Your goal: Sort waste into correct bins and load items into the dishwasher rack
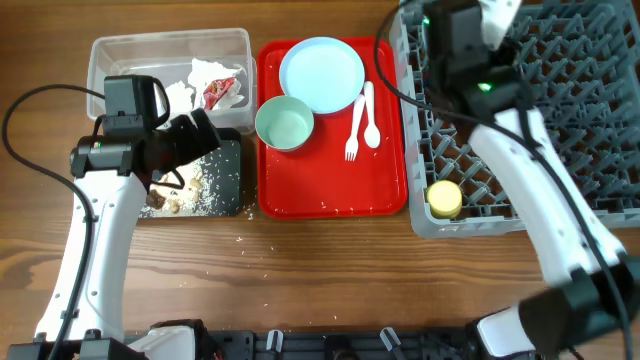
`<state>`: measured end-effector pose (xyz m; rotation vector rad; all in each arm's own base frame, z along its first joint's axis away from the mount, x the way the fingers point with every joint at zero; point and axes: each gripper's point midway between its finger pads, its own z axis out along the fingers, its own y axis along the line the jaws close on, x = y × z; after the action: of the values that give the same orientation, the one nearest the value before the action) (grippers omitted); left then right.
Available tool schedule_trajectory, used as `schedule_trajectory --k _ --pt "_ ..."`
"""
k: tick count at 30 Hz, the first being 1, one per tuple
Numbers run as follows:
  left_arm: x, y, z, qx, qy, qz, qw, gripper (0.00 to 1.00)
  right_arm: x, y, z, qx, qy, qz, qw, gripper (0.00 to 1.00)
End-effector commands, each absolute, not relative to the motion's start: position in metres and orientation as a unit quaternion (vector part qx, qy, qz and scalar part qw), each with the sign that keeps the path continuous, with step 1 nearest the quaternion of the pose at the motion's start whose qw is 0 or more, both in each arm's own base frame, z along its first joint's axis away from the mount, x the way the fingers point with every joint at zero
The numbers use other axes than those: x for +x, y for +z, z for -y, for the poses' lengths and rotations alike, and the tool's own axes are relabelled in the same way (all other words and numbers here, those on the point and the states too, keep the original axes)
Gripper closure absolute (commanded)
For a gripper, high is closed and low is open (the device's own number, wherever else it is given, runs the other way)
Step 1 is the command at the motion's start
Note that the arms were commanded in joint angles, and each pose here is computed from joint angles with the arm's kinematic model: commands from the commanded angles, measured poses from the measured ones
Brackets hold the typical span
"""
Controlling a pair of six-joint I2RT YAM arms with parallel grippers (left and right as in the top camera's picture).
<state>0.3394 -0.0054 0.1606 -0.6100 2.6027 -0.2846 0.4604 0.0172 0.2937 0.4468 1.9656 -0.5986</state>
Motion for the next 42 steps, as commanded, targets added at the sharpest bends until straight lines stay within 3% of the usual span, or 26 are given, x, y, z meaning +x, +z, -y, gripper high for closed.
schedule_trajectory --k 1,10,28,31,33,34,35,36,42 --pt "0.342 0.166 0.001 -0.221 -0.095 -0.942 0.234 0.0 0.485 0.28 -0.001 0.147 -0.399 -0.769 0.477 0.96" --pt "0.342 0.166 0.001 -0.221 -0.095 -0.942 0.234 0.0 0.544 0.221 -0.01 0.066 -0.527 -0.727 0.435 0.96" --pt "0.342 0.166 0.001 -0.221 -0.095 -0.942 0.234 0.0 0.554 0.171 -0.003 0.036 -0.538 -0.741 0.4 0.96" --pt "0.342 0.166 0.001 -0.221 -0.095 -0.942 0.234 0.0 0.556 0.162 -0.025 -0.016 -0.531 -0.752 0.391 0.95" --pt "0.342 0.166 0.001 -0.221 -0.095 -0.942 0.234 0.0 0.555 0.157 -0.038 -0.039 -0.526 -0.756 0.387 0.84" --pt "0.342 0.166 0.001 -0.221 -0.095 -0.942 0.234 0.0 0.556 0.153 -0.046 -0.057 -0.518 -0.761 0.387 0.48" --pt "0.342 0.166 0.001 -0.221 -0.095 -0.942 0.234 0.0 0.557 0.151 -0.051 -0.066 -0.512 -0.763 0.389 0.19" --pt "0.342 0.166 0.001 -0.221 -0.095 -0.942 0.234 0.0 0.558 0.15 -0.057 -0.074 -0.508 -0.764 0.392 0.01" --pt "0.342 0.166 0.001 -0.221 -0.095 -0.942 0.234 0.0 0.557 0.151 -0.093 -0.113 -0.489 -0.762 0.408 0.0"
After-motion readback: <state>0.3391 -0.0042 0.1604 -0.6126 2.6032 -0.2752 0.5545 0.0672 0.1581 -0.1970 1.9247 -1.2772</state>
